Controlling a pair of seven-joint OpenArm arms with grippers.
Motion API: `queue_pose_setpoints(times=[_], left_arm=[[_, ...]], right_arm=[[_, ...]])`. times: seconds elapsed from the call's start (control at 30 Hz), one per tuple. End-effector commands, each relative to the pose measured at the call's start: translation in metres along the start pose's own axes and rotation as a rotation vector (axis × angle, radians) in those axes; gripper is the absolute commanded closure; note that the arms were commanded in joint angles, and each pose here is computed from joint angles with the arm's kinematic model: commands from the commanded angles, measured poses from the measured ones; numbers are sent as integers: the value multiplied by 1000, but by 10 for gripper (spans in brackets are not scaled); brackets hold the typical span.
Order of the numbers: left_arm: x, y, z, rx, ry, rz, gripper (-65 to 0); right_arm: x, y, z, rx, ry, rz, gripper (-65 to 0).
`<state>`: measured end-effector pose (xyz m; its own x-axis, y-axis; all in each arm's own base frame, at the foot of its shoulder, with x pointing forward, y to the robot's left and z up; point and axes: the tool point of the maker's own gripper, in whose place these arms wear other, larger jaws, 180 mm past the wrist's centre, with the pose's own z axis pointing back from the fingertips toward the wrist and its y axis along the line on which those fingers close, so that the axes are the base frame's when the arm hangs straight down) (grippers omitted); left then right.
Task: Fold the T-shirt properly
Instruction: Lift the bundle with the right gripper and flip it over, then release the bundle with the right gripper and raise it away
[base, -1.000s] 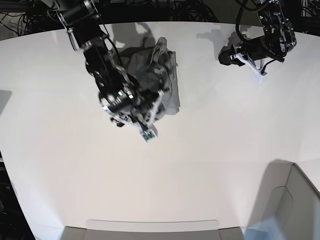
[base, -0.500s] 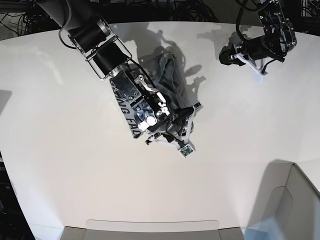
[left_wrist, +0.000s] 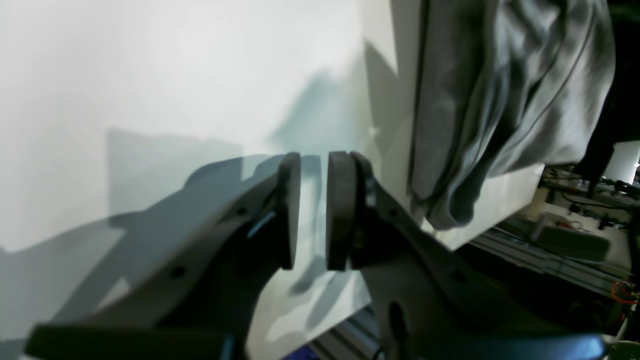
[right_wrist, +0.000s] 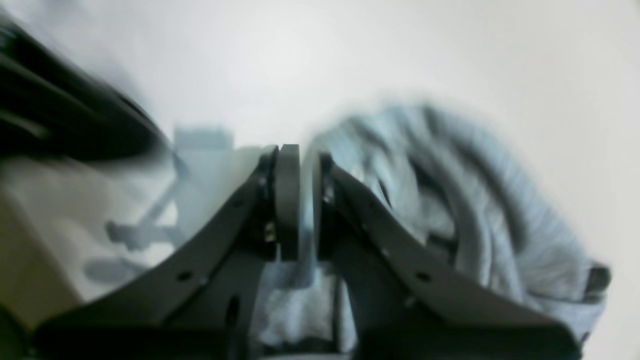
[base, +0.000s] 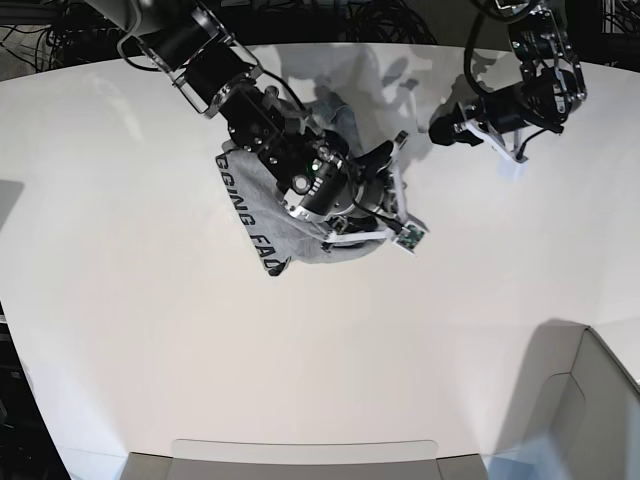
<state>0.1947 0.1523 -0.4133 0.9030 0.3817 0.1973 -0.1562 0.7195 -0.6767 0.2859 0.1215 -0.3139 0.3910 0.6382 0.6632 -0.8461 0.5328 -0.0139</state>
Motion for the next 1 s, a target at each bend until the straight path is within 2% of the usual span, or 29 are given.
queue_pose_setpoints(times=[0.0,0.1,0.2,0.23,0.37,0.53,0.67,0.83,0.9,0.97], left_arm=[[8,-6,4,-16,-20,-22,-94],[17,-12,6,-23,-40,-46,-92],[43,-47,21,-41,-124,-186,-36],[49,-69,27,-57,-151,-262,0],[51,-125,27,-129,-166,-437,0],[35,-164,-3,-195,-59,-573,0],[3,-186,-28,-212,63,-701,0],[-34,-183,-52,-136,188,-845,0],[-44,-173,-62,-86,236,-874,0],[-52,-155,-73,-25,290,-877,0]], right_arm=[[22,-17,14,-54,-73,6,-47],[35,-43,38,-118,-154,-50,-47],[13,-95,65,-237,-172,-172,-47],[-1,-114,74,-282,-167,-221,-47],[-59,-165,102,-414,-110,-352,-47],[-126,-187,125,-507,-13,-451,-47],[-164,-178,123,-502,74,-481,-47],[-200,-168,105,-454,177,-527,-47],[-205,-157,93,-393,216,-471,-47],[-204,-141,80,-318,247,-363,-47]])
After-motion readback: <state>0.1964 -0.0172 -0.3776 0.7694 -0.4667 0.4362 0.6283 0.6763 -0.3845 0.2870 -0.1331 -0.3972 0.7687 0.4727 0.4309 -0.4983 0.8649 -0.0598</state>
